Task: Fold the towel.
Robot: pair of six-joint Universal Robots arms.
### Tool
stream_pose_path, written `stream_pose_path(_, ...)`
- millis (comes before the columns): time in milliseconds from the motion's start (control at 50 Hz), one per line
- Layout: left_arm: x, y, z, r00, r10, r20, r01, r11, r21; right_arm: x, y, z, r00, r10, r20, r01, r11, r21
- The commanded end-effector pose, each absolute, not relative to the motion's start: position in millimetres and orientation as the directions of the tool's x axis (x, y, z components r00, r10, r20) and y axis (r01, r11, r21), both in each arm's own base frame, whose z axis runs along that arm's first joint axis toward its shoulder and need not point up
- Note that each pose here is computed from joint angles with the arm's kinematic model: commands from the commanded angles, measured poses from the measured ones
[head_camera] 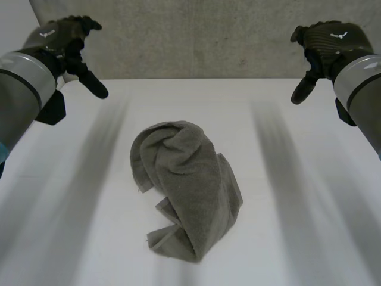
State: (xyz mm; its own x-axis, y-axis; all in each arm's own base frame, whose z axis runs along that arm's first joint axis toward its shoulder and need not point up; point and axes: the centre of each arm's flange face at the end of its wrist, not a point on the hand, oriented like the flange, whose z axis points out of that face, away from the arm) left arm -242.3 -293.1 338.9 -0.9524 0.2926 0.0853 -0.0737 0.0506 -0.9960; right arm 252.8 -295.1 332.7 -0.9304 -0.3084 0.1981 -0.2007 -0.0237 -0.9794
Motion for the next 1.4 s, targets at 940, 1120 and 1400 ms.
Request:
stream_pose_path(940, -281, -325, 137, -0.878, 0.479, -0.018, 0.19, 0.312, -0.931, 308, -234, 150, -0.65, -0.69, 0.32, -0.438, -0.006, -0.899)
stream_pose_path(1120, -267, -290, 241, -0.879, 0.476, -0.035, 0.106, 0.123, -0.987, 283, -228, 249, -0.727, -0.639, 0.251, -0.251, -0.094, -0.963)
stream_pose_path(1400, -236, -205, 343, -0.852, 0.523, -0.021, 0.02, -0.007, -1.0, 222, -204, 333, -0.723, -0.617, 0.31, -0.301, -0.123, -0.946)
